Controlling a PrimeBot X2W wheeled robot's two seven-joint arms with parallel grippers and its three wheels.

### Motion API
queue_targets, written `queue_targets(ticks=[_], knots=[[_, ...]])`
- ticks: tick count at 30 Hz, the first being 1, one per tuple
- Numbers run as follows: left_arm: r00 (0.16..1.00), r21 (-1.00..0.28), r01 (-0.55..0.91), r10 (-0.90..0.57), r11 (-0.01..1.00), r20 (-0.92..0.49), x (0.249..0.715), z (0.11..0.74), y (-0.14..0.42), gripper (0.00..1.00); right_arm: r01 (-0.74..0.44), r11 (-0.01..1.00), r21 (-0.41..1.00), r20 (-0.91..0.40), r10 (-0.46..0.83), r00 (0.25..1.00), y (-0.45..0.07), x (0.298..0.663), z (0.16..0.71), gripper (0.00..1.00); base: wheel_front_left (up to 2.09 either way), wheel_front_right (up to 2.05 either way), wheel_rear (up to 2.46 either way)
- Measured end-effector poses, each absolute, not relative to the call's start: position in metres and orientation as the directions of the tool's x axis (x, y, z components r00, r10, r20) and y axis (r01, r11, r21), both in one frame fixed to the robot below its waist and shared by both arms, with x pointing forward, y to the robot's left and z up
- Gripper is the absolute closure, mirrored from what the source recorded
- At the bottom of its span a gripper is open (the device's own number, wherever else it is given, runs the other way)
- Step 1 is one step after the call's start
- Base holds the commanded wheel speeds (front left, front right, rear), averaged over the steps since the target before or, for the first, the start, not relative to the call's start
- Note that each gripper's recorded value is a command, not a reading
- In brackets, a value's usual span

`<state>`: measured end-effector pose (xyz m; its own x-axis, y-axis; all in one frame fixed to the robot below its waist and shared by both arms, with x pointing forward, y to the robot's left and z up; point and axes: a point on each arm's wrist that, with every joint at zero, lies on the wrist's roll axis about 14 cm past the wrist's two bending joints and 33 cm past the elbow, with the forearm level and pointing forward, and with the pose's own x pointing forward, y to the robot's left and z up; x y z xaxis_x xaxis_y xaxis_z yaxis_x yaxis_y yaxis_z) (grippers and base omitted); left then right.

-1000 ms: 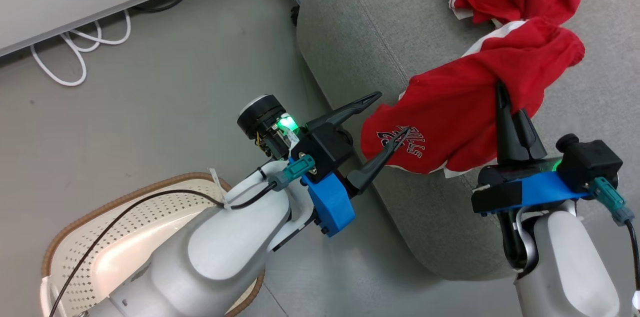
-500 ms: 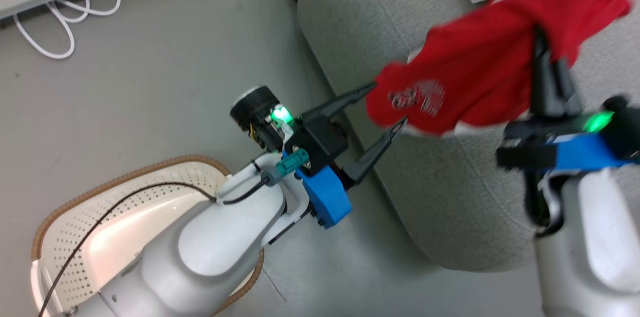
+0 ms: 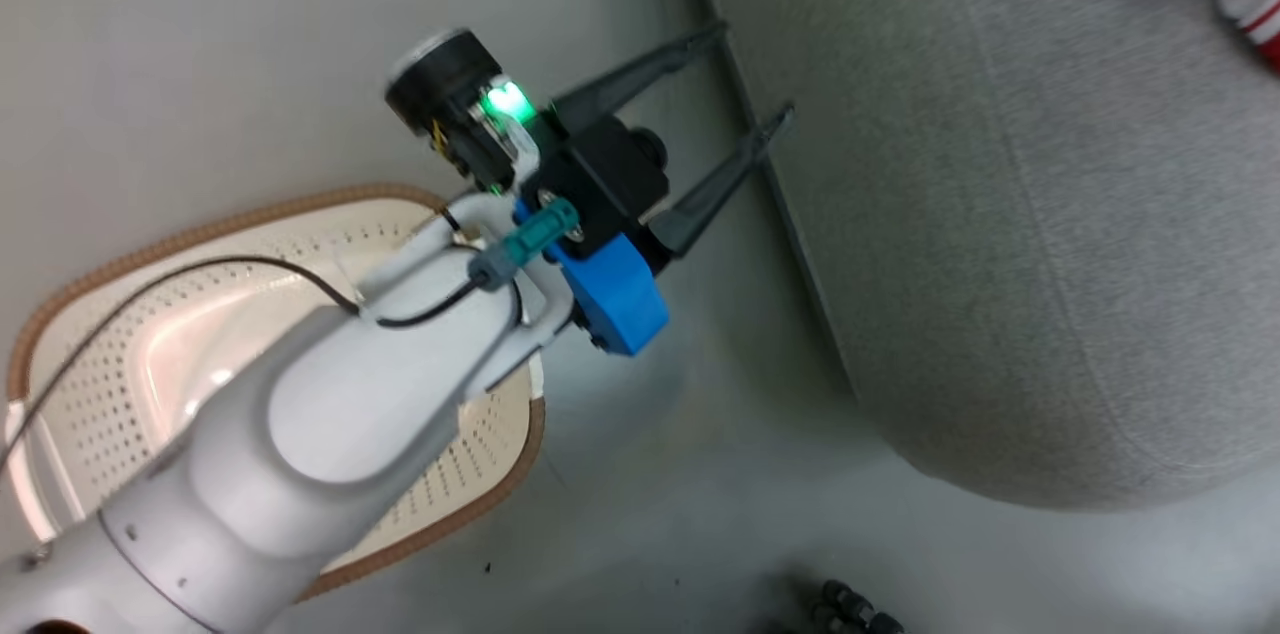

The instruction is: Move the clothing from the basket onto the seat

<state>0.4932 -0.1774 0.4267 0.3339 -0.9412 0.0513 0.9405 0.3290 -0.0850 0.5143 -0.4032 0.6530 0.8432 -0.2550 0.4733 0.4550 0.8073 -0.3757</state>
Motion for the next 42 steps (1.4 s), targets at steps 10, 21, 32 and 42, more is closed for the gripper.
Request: queue_targets(ticks=[10,21,32,42], knots=[[0.382,-0.122,0.917,-0.924,0.379,0.0,0.528,0.363,-0.155,0.0,0.538,0.702,-0.467,0.296,-0.449,0.843,-0.491,0.527,0.581,1.0,0.0,0.0,0.0],[0.398,-0.148,0.905,-0.916,0.399,-0.04,0.529,0.334,-0.143,0.0,0.526,0.727,-0.441,0.019,-0.578,0.816,-0.495,0.528,0.451,1.0,0.0,0.0,0.0],[0.404,-0.123,0.907,-0.915,0.402,-0.014,0.526,0.36,-0.145,0.0,0.578,0.709,-0.404,0.039,-0.618,0.785,-0.474,0.503,0.456,0.0,0.0,0.0,0.0],[0.47,-0.116,0.879,-0.882,0.463,0.038,0.516,0.414,-0.137,0.0,0.553,0.733,-0.396,0.113,-0.558,0.822,-0.443,0.462,0.505,0.0,0.0,0.0,0.0]])
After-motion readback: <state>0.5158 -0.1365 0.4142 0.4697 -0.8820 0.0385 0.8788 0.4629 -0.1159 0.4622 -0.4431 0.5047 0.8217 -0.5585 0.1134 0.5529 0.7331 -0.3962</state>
